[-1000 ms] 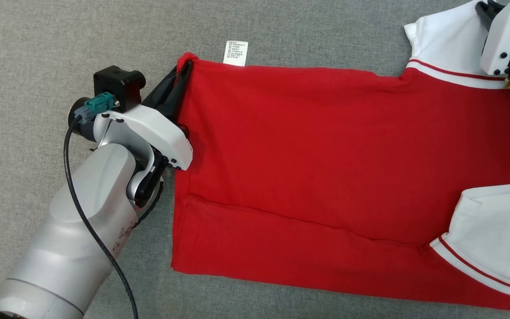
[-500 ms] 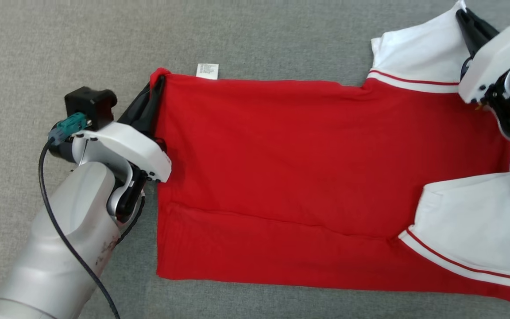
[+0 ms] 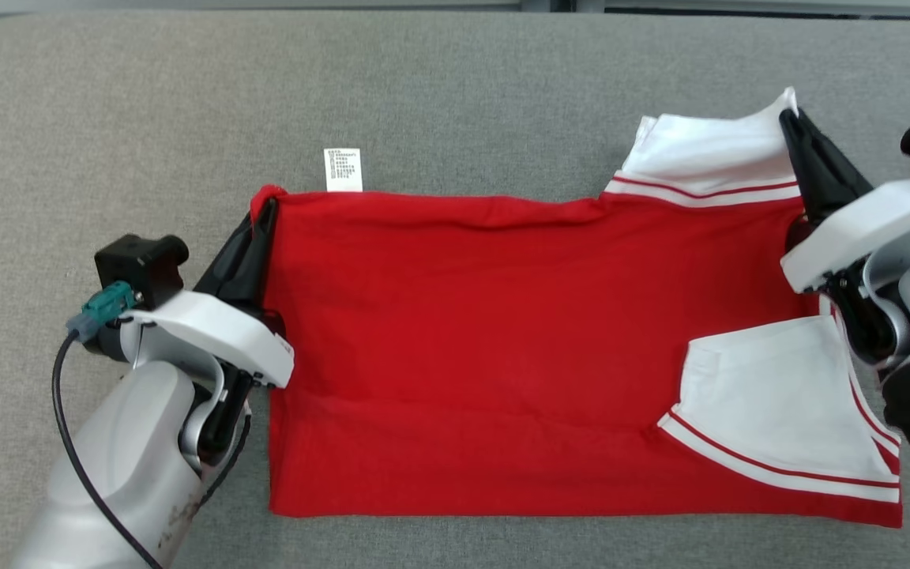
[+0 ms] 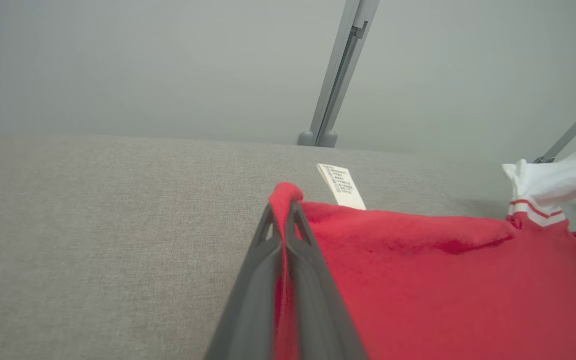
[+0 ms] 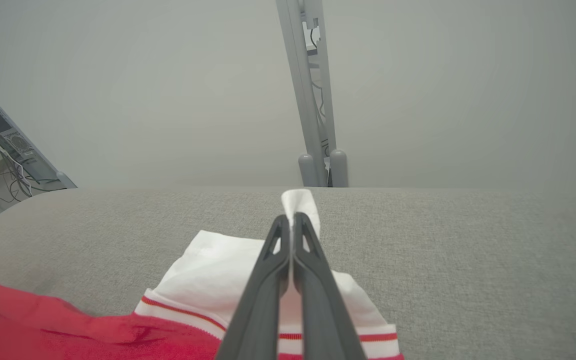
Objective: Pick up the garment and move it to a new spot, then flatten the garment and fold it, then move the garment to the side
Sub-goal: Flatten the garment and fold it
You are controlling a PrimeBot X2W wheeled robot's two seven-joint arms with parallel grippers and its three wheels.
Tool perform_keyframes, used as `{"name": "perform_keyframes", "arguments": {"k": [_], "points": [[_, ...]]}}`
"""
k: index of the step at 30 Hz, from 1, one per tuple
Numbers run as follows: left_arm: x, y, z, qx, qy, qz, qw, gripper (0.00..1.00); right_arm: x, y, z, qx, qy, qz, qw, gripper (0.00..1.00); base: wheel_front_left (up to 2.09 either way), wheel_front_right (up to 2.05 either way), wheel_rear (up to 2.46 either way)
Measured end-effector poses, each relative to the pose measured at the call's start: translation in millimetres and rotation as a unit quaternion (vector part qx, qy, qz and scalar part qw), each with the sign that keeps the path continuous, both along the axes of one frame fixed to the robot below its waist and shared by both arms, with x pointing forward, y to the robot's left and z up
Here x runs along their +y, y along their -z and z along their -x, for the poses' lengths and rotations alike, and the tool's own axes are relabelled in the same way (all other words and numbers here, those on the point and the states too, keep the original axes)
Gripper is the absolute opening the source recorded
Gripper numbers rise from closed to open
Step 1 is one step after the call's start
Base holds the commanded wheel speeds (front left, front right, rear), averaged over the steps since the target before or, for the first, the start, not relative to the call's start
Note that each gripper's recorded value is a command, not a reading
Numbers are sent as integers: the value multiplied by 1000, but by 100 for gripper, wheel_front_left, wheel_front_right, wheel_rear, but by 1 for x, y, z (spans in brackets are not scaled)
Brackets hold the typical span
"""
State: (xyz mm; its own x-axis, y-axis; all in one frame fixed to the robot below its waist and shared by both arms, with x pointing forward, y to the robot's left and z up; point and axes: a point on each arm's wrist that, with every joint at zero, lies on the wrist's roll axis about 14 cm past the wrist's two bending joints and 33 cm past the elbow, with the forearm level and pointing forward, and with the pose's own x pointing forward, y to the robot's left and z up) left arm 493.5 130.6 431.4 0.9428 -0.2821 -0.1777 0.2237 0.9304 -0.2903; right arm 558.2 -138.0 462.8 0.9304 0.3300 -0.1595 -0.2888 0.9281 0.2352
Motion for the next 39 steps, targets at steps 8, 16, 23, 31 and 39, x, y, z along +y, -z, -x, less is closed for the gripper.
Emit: {"name": "perform_keyframes", "arguments": {"k": [8, 16, 23, 31, 39], "points": [[-6, -26, 25, -35, -5, 27, 999, 0, -17, -16, 38, -36, 25, -27, 999, 0, 0, 0, 0], [0, -18, 73, -19, -31, 45, 998, 0, -24, -5, 103, -34, 59, -72, 995, 0, 0, 0, 0], [5, -1, 93, 6, -42, 43, 998, 0, -33, 3, 150, -28, 103, -97, 990, 0, 0, 0, 0], [1, 27, 115, 50, -36, 38, 997, 0, -34, 14, 174, -11, 117, -92, 989, 0, 0, 0, 0], [11, 55, 134, 95, -45, 18, 994, 100, -34, 40, 198, 40, 118, -77, 989, 100, 0, 0, 0]]}}
